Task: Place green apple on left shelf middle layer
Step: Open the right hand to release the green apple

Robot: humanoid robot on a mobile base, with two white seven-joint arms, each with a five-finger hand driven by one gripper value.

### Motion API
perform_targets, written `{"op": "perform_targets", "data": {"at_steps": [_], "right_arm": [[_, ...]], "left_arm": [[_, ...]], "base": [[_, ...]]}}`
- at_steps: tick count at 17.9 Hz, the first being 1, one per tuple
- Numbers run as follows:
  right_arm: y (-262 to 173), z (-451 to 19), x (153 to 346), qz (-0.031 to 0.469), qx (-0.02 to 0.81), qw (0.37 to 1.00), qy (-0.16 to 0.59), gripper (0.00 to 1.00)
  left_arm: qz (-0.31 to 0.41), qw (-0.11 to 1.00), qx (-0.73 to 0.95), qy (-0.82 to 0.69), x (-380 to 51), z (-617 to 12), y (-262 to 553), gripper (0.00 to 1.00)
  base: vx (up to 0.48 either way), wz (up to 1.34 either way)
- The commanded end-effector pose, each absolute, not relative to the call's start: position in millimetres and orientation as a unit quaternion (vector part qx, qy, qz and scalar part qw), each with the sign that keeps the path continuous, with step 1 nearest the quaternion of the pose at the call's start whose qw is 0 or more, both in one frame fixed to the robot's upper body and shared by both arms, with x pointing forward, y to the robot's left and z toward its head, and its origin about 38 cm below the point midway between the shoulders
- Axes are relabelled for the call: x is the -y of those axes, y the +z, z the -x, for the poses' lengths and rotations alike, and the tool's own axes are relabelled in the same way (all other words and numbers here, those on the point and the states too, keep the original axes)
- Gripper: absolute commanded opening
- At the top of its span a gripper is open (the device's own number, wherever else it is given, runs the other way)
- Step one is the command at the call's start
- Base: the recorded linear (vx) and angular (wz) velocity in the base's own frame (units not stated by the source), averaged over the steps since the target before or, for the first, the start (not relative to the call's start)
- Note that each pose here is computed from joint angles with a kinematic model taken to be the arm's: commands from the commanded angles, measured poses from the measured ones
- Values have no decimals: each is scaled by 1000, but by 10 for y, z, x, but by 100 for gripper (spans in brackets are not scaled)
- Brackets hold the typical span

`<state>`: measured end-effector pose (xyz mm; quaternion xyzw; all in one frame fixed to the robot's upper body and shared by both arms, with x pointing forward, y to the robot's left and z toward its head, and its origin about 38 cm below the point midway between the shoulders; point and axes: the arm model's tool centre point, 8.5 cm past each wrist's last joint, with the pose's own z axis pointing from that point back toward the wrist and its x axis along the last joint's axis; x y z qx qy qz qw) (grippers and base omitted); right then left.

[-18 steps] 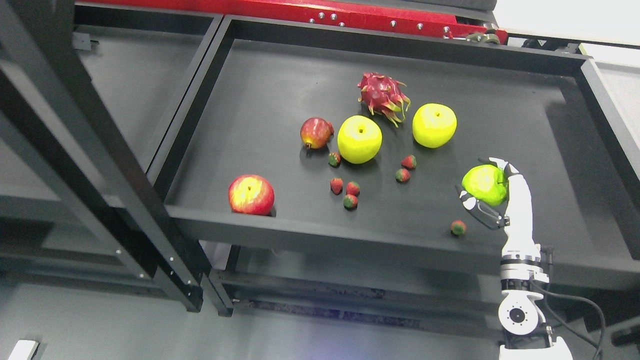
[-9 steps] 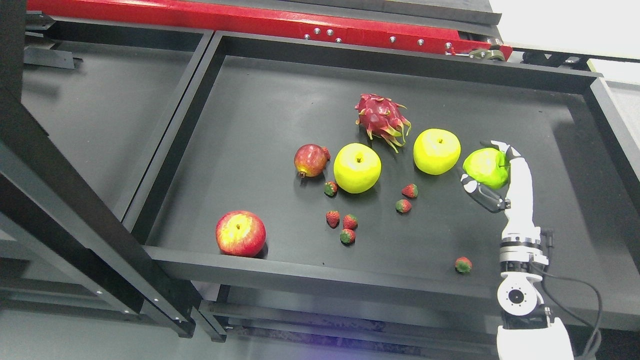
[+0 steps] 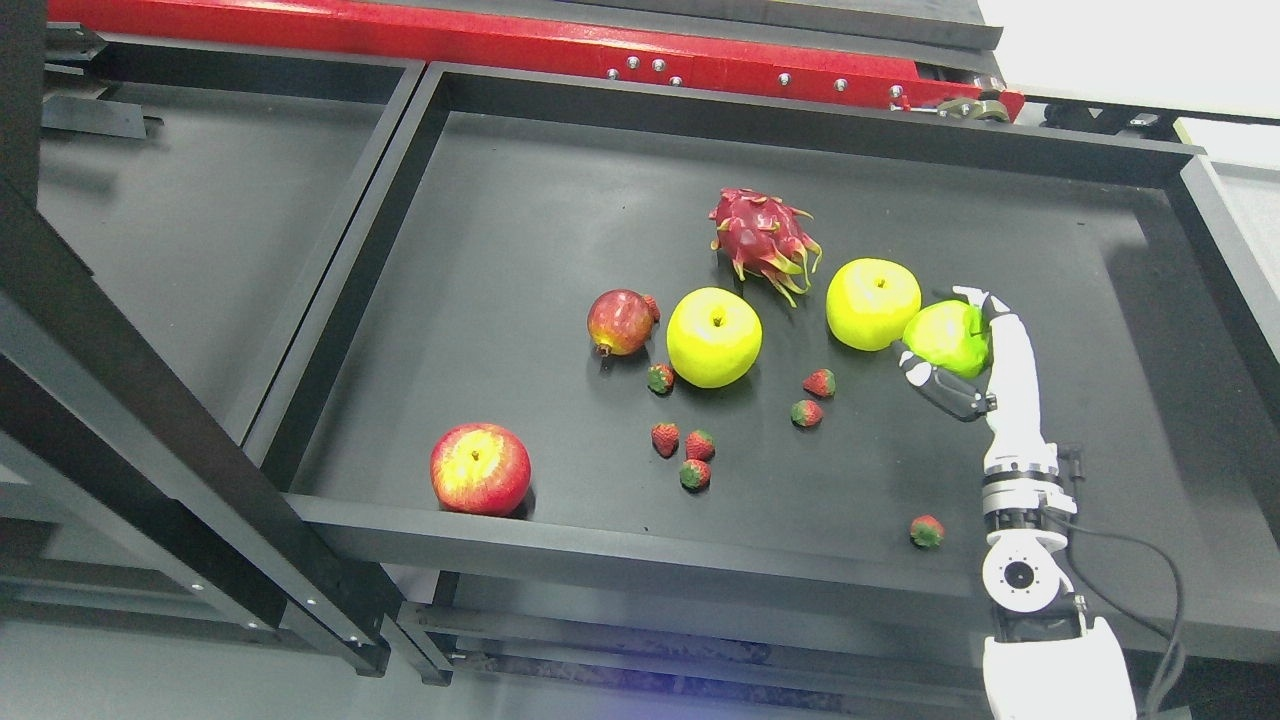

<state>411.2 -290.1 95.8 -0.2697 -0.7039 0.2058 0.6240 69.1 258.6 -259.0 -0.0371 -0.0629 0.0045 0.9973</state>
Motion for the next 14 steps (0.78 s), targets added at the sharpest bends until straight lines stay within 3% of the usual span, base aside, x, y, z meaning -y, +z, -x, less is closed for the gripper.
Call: {"op": "perform_targets", "data": {"at_steps": [1, 4, 7, 11, 14], "right_arm": [[592, -4099, 3002, 244, 636, 703, 204, 97], [574, -4094, 2990, 205, 646, 716, 170, 100], [597, -4101, 2983, 201, 652, 712, 166, 100], [726, -4036, 2872, 183, 725, 645, 159, 100], [532, -3885, 2741, 131, 723, 671, 104, 100]], "left_arm": [[28, 998, 63, 5, -2699, -692, -2581, 100], [28, 998, 63, 5, -2699, -692, -2581, 100], [28, 998, 63, 5, -2699, -692, -2581, 100], [28, 998, 63, 5, -2699, -692, -2581, 100], [28, 998, 63, 5, -2699, -692, -2581, 100]], "base": [[0, 0], [0, 0], [0, 0], [0, 0], [0, 0]]}}
